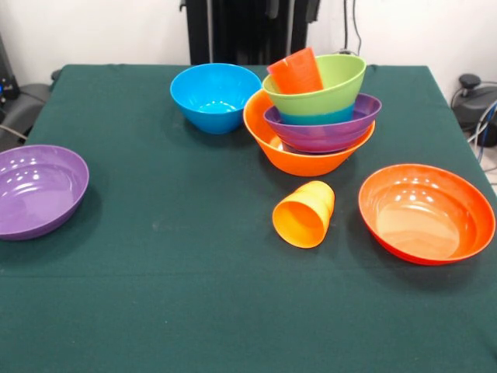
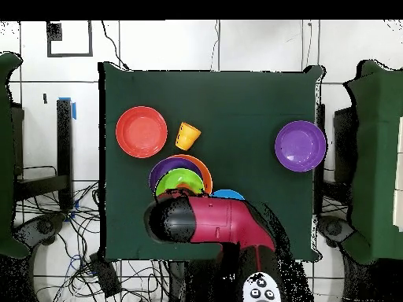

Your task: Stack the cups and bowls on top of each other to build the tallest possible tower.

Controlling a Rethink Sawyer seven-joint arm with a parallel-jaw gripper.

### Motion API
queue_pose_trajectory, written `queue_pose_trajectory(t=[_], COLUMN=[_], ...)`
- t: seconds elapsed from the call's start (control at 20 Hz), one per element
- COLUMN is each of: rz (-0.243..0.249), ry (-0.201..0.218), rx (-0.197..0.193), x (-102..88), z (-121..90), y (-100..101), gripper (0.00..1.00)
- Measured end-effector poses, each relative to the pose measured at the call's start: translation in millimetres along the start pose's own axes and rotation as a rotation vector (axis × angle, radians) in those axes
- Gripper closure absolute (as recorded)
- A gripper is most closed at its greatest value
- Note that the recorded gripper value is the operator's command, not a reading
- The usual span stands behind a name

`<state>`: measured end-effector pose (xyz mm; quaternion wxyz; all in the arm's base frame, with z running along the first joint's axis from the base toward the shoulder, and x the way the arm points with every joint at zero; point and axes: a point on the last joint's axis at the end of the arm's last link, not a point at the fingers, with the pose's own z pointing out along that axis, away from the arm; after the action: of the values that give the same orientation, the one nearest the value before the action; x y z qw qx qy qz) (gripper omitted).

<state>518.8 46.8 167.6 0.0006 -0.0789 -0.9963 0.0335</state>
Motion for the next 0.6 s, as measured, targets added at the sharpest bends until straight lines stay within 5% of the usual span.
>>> queue_pose_trajectory(t=[0.6], rz=[-0.008], ry=[0.008], rx=[0.011], x=[0.5], z=[7.9], y=[-20.8], gripper=[0.00])
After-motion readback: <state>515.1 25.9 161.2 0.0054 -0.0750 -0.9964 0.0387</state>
